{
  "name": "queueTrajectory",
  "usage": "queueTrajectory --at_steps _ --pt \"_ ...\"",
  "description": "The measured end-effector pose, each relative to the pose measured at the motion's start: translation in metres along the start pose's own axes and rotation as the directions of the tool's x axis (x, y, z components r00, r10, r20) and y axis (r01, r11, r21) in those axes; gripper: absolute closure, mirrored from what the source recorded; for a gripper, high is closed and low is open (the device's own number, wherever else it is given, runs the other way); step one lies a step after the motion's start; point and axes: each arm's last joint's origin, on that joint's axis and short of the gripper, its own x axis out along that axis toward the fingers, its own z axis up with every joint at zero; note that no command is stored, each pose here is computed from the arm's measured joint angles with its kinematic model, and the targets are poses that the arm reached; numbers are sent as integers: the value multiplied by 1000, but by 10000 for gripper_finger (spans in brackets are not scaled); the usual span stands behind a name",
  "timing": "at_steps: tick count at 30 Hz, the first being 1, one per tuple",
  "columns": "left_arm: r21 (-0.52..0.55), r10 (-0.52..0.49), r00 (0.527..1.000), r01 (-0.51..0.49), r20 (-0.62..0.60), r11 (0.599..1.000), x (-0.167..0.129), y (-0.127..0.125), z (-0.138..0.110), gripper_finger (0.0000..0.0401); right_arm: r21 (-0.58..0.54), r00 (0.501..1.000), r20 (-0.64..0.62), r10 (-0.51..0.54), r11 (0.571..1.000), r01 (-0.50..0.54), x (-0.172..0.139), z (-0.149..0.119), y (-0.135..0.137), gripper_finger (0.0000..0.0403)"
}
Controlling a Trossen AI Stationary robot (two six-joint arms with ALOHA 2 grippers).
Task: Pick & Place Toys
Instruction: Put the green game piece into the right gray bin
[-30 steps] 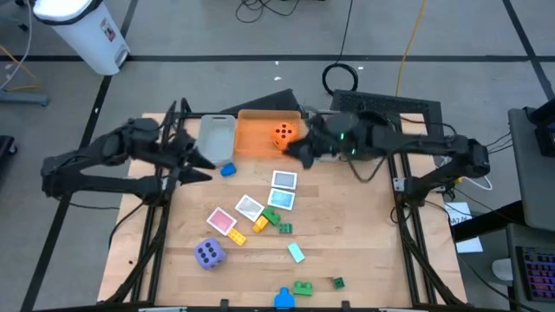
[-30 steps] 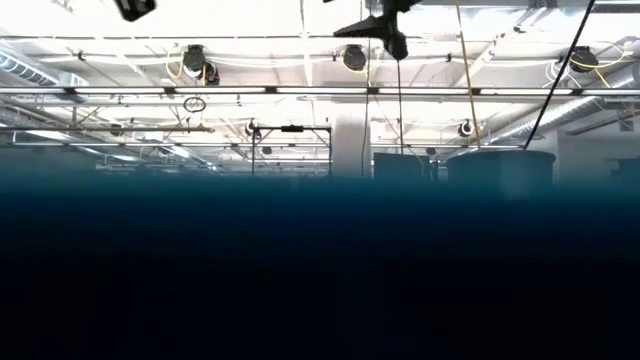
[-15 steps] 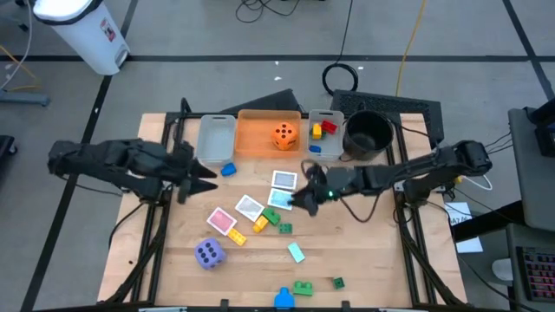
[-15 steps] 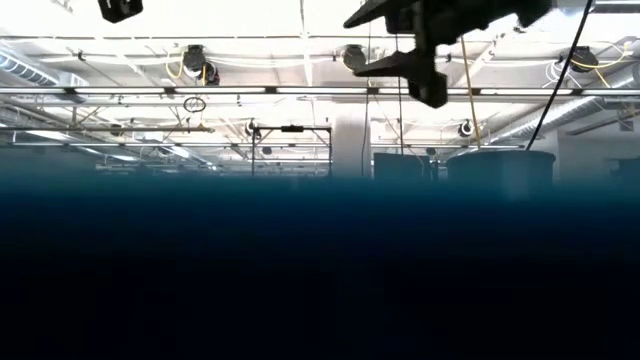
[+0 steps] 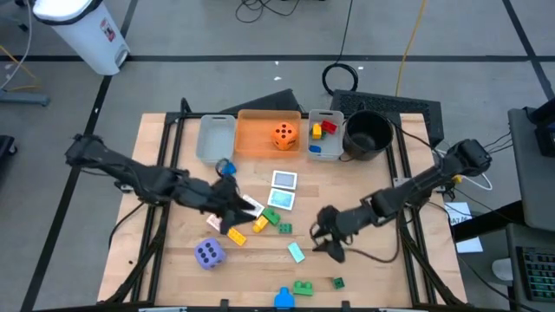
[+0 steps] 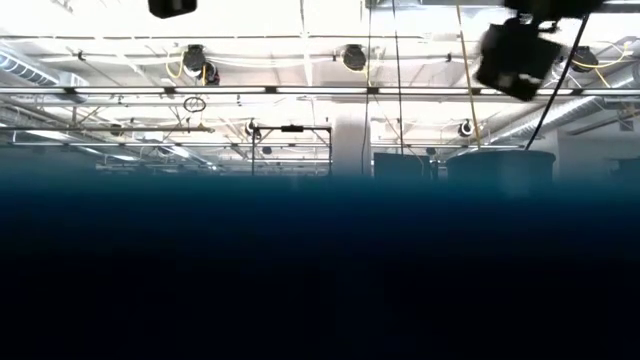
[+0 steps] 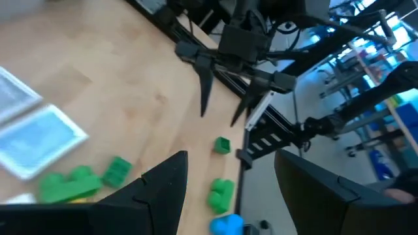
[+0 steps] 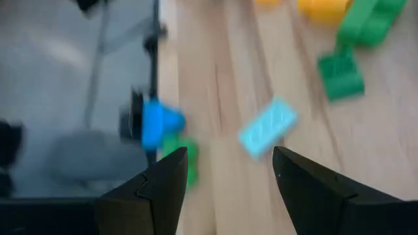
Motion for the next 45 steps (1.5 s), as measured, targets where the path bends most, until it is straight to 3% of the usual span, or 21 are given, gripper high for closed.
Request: queueTrajectory --at_steps 6,12,16,22,31,36,41,45 --pt "-47 -16 999 15 -32 999 31 -3 -18 164 -213 975 -213 -64 977 18 -20 -17 36 194" --pt "-80 -2 999 -2 -46 997 41 -1 -24 164 -393 980 -176 -93 919 17 -40 -17 72 209" --pt "-87 -19 999 16 -33 996 41 -3 -23 164 -455 974 -201 -107 891 4 -28 -21 86 211" --pt "-91 -55 998 53 -19 994 40 -8 -23 164 -592 954 -259 -149 805 -35 2 -37 97 209" --pt "-74 -73 996 69 -59 995 37 -14 -32 164 -645 934 -305 -186 762 -59 29 -61 99 209" --pt "-67 -95 989 87 -113 994 36 -16 -37 164 -603 903 -395 -170 789 -115 52 -73 95 209" --pt "-48 -101 983 95 -156 994 35 -17 -43 164 -498 878 -440 -191 865 -61 65 -75 87 207" --pt "-28 -100 980 97 -172 995 35 -17 -44 164 -438 873 -449 -189 898 -31 67 -73 84 186"
